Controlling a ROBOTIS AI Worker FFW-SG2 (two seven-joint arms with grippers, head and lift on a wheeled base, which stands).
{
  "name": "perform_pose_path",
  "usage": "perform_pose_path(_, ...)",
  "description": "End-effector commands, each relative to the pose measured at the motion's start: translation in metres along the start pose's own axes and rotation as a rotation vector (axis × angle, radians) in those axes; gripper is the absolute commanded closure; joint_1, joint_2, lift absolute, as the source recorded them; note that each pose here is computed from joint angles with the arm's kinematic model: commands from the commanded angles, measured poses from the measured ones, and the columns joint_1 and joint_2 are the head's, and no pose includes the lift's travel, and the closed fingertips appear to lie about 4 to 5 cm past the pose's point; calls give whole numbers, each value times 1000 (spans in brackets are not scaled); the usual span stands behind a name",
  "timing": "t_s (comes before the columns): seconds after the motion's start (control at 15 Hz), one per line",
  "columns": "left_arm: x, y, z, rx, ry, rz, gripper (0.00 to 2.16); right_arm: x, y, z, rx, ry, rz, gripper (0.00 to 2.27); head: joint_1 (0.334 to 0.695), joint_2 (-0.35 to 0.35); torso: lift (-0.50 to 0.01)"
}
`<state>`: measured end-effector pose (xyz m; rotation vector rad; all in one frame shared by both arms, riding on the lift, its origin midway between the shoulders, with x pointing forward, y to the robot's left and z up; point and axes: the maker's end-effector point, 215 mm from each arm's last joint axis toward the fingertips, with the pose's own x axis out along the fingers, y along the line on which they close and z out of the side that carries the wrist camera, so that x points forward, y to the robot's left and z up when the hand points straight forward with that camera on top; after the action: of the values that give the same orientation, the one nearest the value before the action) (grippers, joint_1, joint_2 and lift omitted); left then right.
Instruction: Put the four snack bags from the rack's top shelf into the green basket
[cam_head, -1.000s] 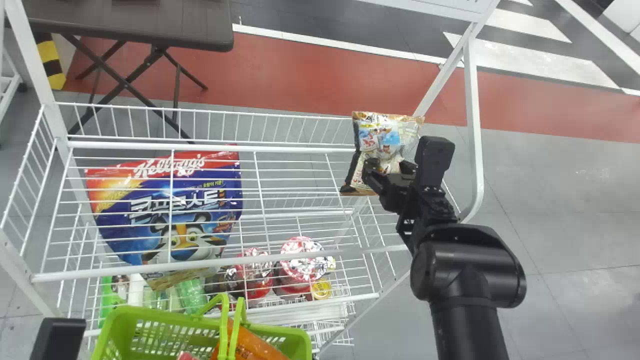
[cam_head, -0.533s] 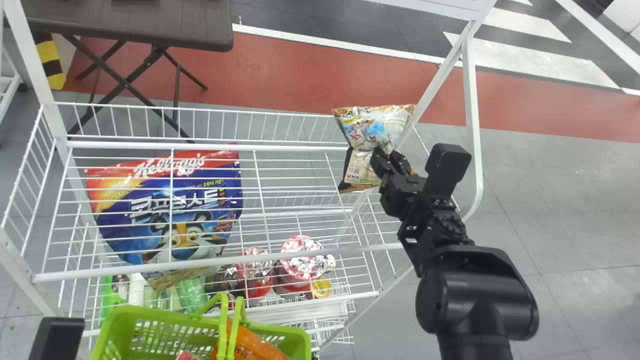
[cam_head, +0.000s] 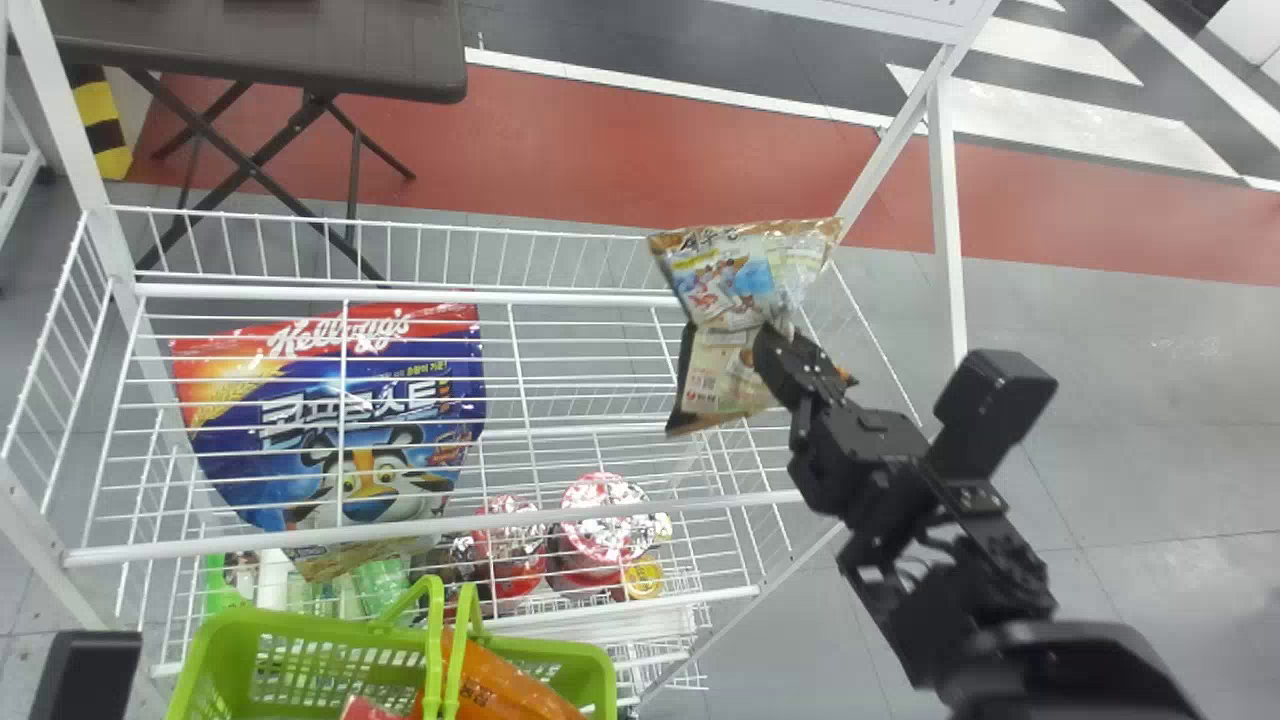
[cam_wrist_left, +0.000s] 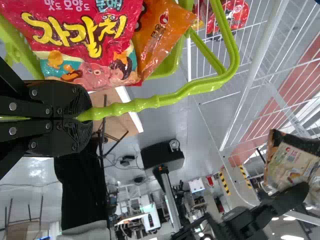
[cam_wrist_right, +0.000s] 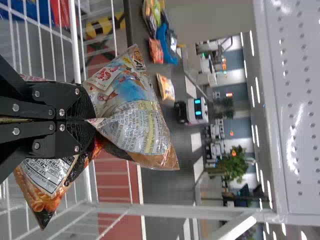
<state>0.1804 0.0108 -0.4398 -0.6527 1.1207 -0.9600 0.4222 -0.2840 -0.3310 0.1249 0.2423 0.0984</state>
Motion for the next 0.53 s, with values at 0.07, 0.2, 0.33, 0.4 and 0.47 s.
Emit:
perform_pose_path(0.07,-2,-4,4,-1,-14,-13,2142,-38,39,-57,105,237,132,2240,695,-350,0)
perform_pose_path(0.2,-3,-4,5,-2,-18,-13,2142,-63,69,-97,179,387,228,2240,695,-350,0)
perform_pose_path(0.33,-3,-3,5,-2,-18,-4,2142,-96,98,-136,251,541,317,2240,695,-350,0)
perform_pose_path(0.4,-3,-2,6,-1,-19,-1,2142,-109,107,-149,269,598,339,2240,695,-350,0)
perform_pose_path(0.47,-3,-2,7,1,-23,0,2142,-121,112,-164,281,656,353,2240,695,-350,0)
